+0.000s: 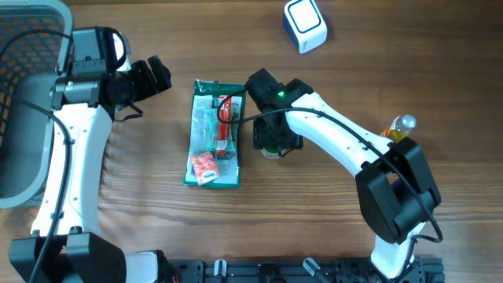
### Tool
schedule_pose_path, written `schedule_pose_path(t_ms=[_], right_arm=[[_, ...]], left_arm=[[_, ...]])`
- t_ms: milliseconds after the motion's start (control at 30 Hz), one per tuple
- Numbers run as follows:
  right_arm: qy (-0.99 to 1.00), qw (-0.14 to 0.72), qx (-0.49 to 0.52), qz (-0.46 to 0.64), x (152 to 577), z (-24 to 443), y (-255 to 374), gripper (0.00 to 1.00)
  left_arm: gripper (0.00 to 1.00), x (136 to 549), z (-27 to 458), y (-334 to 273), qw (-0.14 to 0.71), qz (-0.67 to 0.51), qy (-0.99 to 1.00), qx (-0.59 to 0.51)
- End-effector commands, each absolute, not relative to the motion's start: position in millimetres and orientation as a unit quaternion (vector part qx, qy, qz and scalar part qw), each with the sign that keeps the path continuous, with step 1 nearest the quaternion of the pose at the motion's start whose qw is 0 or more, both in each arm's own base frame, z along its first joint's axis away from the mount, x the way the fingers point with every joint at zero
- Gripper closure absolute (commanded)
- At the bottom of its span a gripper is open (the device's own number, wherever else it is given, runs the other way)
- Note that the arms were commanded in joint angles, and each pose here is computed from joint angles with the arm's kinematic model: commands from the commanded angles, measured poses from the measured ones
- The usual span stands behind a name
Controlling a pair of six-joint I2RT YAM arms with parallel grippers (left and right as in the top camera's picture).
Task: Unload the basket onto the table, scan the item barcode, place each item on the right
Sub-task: 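Move the right gripper to the green-lidded jar and grasp it, then lift the green-lidded jar with the right gripper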
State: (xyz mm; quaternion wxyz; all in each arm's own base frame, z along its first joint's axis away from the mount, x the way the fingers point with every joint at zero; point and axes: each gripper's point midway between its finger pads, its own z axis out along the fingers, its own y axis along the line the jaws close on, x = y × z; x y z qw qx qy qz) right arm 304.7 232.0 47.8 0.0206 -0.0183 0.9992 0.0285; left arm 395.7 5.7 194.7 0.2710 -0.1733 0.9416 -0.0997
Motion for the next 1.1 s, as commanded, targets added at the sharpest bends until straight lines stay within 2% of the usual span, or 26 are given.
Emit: schedule_pose_path(t_ms=[0, 167, 233, 267, 300, 333, 367, 467, 533, 600, 667, 700, 733, 933, 967, 1033, 1067], right_arm=[[0.998, 0.041, -0.053, -0.008, 312.4, 40.9, 221.0, 0.4], [0.975, 0.046, -0.216, -0.011, 315.5, 41.2, 223.4, 0.41], [0.964, 0.041, -0.26, -0.016, 313.8, 41.0, 221.8, 0.37], [0.96, 0.041, -0.277, -0.016, 313.6, 41.0, 221.7, 0.27], [0.959, 0.043, -0.278, -0.016, 314.5, 41.1, 222.3, 0.12], [0.96, 0.046, -0.274, -0.014, 316.0, 41.2, 223.5, 0.01], [0.962, 0.049, -0.27, -0.012, 317.3, 41.2, 224.6, 0.0], [0.98, 0.057, -0.193, -0.006, 320.2, 41.7, 226.5, 0.0], [0.994, 0.048, -0.097, -0.004, 316.2, 41.3, 224.3, 0.01], [0.999, 0.033, -0.038, -0.011, 308.6, 40.8, 218.8, 0.09], [0.999, 0.035, -0.036, -0.01, 309.6, 40.8, 219.4, 0.15], [0.999, 0.038, -0.036, -0.007, 311.4, 40.9, 220.7, 0.28], [0.998, 0.045, -0.045, -0.003, 314.4, 41.2, 223.0, 0.32], [0.989, 0.063, -0.134, 0.003, 322.9, 42.1, 229.2, 0.32], [0.988, 0.064, -0.142, 0.0, 323.3, 42.2, 228.5, 0.27], [0.988, 0.068, -0.138, -0.002, 324.9, 42.2, 228.1, 0.0], [0.989, 0.071, -0.133, 0.0, 326.4, 42.5, 229.4, 0.0]], left_arm=[[0.0, 398.0, 201.0, 5.4, 0.28, -0.103, 0.941, -0.163], [0.0, 398.0, 201.0, 5.4, 0.28, -0.103, 0.941, -0.163], [0.0, 398.0, 201.0, 5.5, 0.28, -0.103, 0.941, -0.163], [0.0, 398.0, 201.0, 5.5, 0.28, -0.103, 0.941, -0.163], [0.0, 398.0, 201.0, 5.5, 0.28, -0.103, 0.941, -0.163], [0.0, 398.0, 201.0, 5.5, 0.28, -0.103, 0.941, -0.163], [0.0, 398.0, 201.0, 5.4, 0.28, -0.103, 0.941, -0.163], [0.0, 398.0, 201.0, 5.5, 0.28, -0.103, 0.941, -0.163], [0.0, 398.0, 201.0, 5.5, 0.28, -0.103, 0.941, -0.163], [0.0, 398.0, 201.0, 5.5, 0.28, -0.103, 0.941, -0.163], [0.0, 398.0, 201.0, 5.4, 0.28, -0.103, 0.941, -0.163], [0.0, 398.0, 201.0, 5.5, 0.28, -0.103, 0.941, -0.163], [0.0, 398.0, 201.0, 5.5, 0.28, -0.103, 0.941, -0.163], [0.0, 398.0, 201.0, 5.5, 0.28, -0.103, 0.941, -0.163], [0.0, 398.0, 201.0, 5.5, 0.28, -0.103, 0.941, -0.163], [0.0, 398.0, 201.0, 5.5, 0.28, -0.103, 0.941, -0.163], [0.0, 398.0, 201.0, 5.4, 0.28, -0.103, 0.941, -0.163]])
